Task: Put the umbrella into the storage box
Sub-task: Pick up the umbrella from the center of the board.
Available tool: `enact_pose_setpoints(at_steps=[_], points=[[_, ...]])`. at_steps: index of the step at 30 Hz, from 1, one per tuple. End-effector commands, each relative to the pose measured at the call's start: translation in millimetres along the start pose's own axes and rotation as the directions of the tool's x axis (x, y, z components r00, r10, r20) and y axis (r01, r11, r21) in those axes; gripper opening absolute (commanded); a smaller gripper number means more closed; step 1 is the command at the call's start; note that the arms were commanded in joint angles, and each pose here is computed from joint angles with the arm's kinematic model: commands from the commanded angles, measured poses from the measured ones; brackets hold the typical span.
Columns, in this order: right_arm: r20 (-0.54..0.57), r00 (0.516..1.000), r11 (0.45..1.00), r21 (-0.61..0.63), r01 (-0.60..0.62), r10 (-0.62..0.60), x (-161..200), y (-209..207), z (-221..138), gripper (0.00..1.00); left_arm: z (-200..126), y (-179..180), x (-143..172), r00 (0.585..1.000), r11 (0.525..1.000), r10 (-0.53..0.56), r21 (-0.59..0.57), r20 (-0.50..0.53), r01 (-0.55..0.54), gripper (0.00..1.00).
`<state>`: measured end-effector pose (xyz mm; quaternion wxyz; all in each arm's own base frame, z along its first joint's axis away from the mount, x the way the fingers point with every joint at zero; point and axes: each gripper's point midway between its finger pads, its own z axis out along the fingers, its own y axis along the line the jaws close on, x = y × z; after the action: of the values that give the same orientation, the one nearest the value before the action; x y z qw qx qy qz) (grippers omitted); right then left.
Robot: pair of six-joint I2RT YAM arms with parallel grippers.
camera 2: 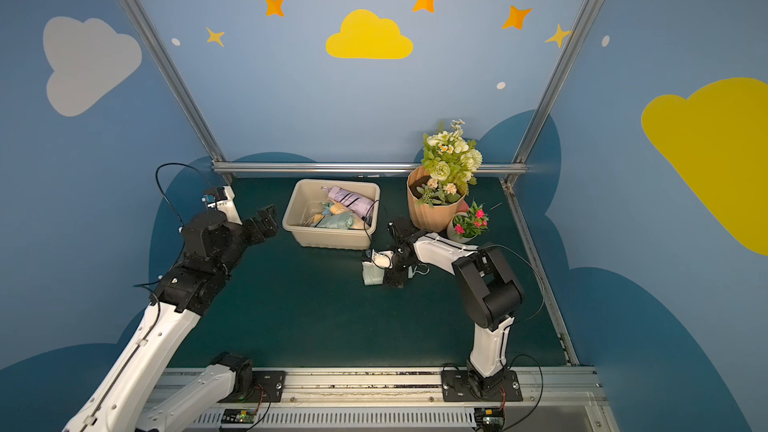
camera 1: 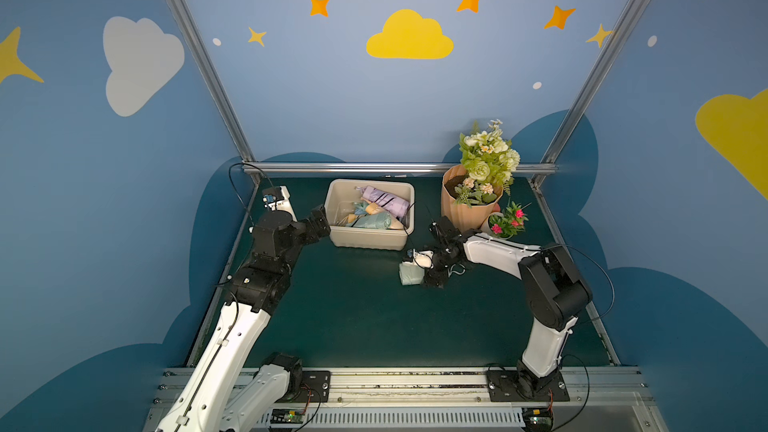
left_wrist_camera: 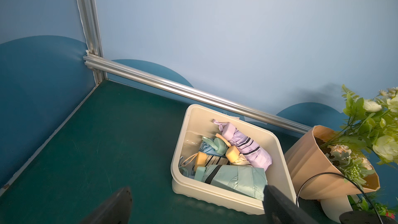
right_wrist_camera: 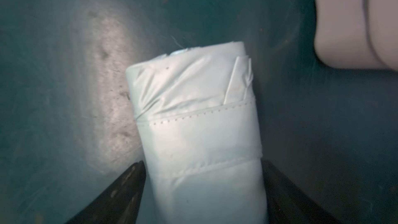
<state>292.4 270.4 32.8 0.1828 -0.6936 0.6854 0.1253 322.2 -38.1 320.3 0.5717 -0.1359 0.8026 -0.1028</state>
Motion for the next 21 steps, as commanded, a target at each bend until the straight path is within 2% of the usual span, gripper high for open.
enact_pose_setpoints(at_steps=[1,7,21], points=[[-0.016,1.000,0.999,0.032,-0.013,0.014,-1.3,-2.1,-5.6,0.95,0.0,5.7,3.6,1.000,1.000,-0.022,-0.018,0.001,0.022,1.00],[-0.027,1.000,1.000,-0.003,0.009,-0.009,-0.8,-4.3,2.0,0.95,-2.9,11.7,3.3,1.000,0.999,-0.029,-0.035,0.009,0.030,1.00],[-0.074,0.997,0.998,-0.054,0.027,-0.031,3.1,-1.3,16.0,0.81,-9.5,23.2,4.6,0.997,0.995,-0.071,-0.066,0.028,0.073,1.00]])
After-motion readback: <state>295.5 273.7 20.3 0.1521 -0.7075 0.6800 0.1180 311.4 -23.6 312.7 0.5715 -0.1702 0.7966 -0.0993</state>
